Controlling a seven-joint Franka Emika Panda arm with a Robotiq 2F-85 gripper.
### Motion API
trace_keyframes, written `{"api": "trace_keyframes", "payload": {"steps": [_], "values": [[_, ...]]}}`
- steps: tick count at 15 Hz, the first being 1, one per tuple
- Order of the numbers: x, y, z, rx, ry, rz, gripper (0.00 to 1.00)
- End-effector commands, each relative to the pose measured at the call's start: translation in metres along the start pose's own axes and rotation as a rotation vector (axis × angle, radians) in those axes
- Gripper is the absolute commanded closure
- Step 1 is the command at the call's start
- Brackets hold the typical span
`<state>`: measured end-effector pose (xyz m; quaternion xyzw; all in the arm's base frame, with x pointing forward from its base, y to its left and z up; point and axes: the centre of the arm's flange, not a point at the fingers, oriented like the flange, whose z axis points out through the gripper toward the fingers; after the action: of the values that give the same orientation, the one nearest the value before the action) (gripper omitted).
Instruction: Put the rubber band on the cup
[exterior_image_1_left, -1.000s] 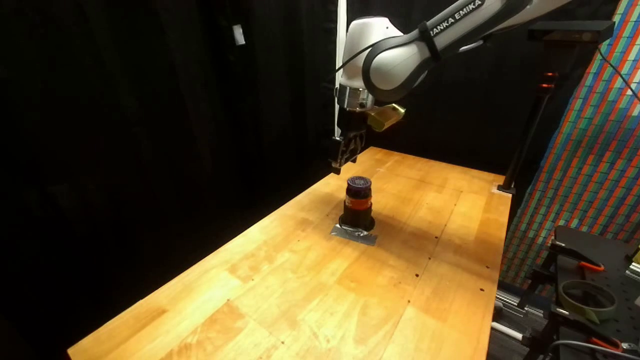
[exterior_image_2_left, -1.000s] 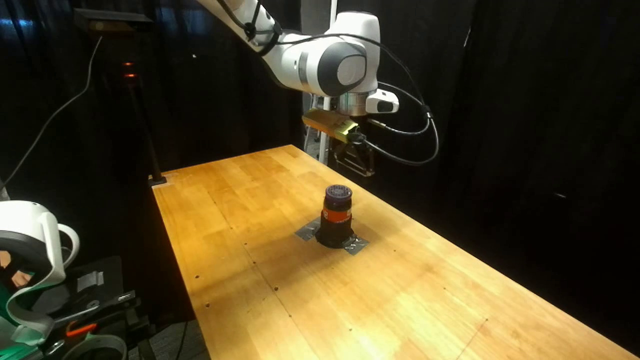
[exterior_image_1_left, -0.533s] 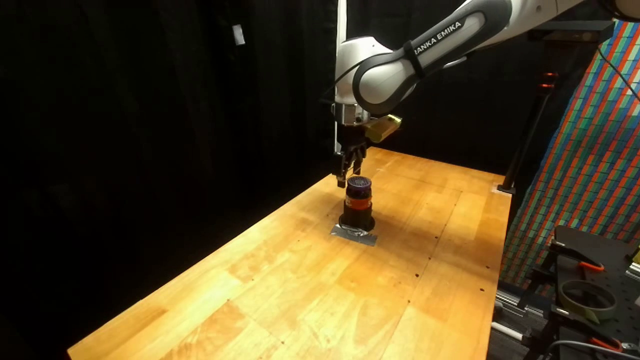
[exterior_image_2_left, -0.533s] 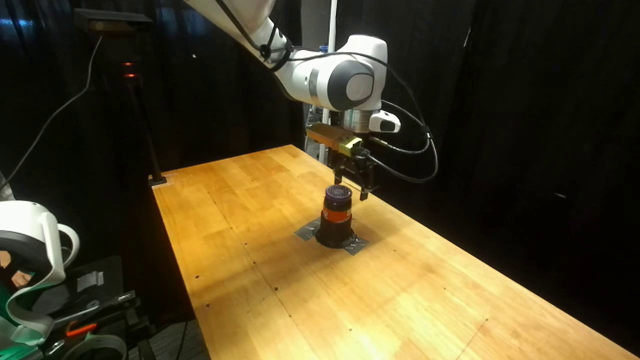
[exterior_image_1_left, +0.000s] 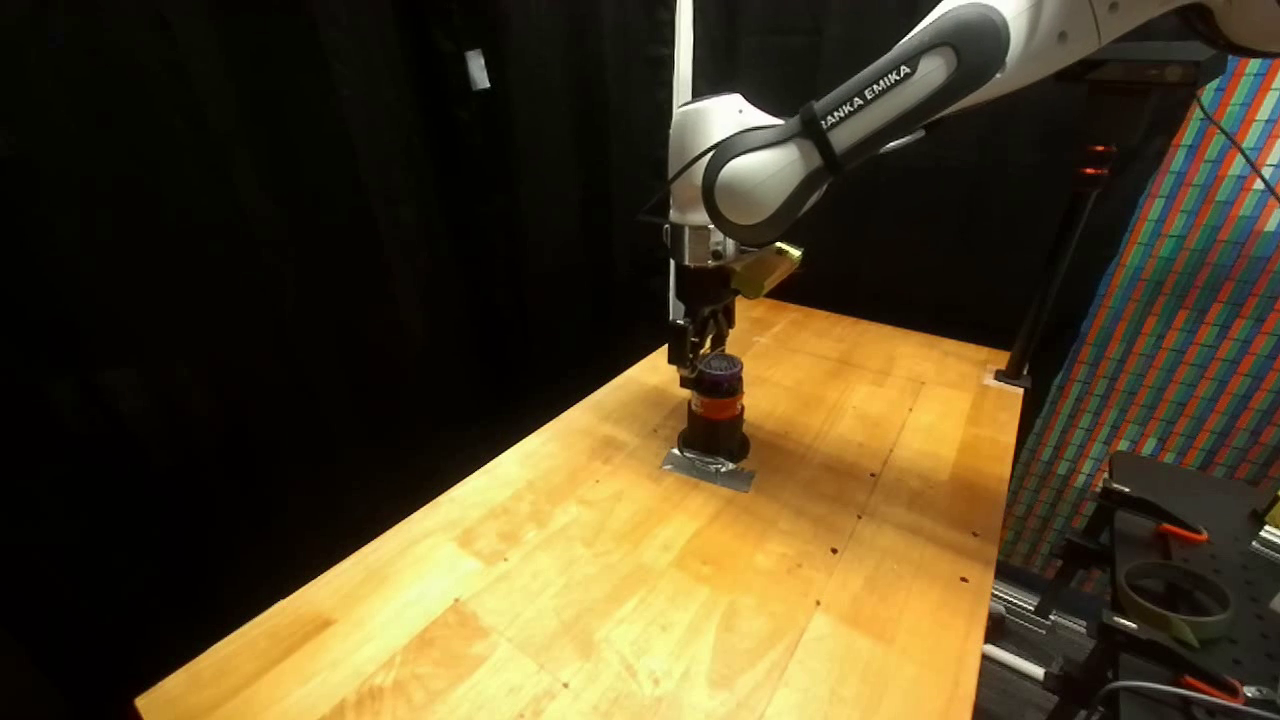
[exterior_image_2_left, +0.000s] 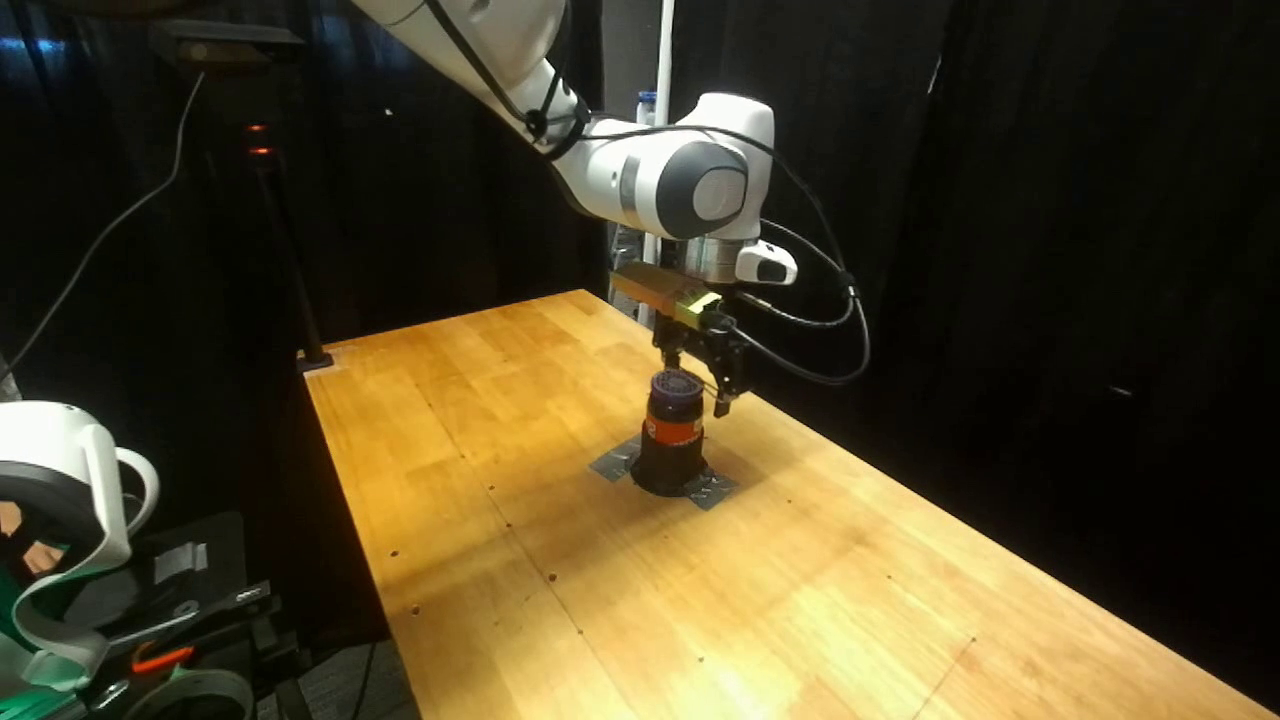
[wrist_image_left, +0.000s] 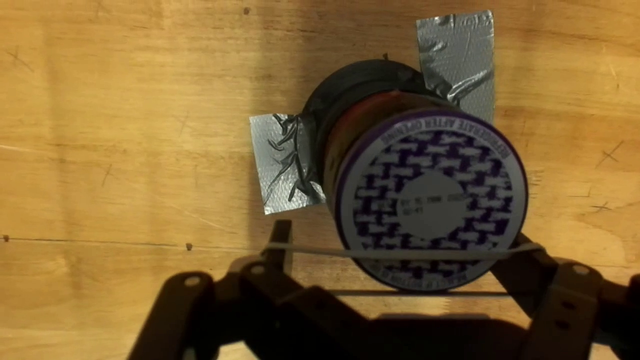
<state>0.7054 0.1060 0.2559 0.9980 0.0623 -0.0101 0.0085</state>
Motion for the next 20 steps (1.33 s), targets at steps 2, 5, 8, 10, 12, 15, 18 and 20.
{"api": "trace_keyframes", "payload": {"steps": [2, 5, 8, 10, 12, 15, 18, 20], "values": [[-0.007, 0.006, -0.001, 0.011, -0.008, 0.013, 0.00], [-0.022, 0.005, -0.001, 0.027, -0.026, 0.008, 0.00], [-0.041, 0.008, 0.000, 0.039, -0.029, 0.020, 0.00], [-0.052, 0.011, -0.003, 0.058, -0.017, 0.031, 0.00], [-0.061, 0.013, -0.004, 0.073, -0.003, 0.043, 0.00], [-0.074, 0.017, -0.004, 0.093, 0.012, 0.058, 0.00], [-0.086, 0.017, 0.001, 0.108, 0.017, 0.062, 0.00], [-0.095, 0.018, 0.006, 0.115, 0.023, 0.067, 0.00]]}}
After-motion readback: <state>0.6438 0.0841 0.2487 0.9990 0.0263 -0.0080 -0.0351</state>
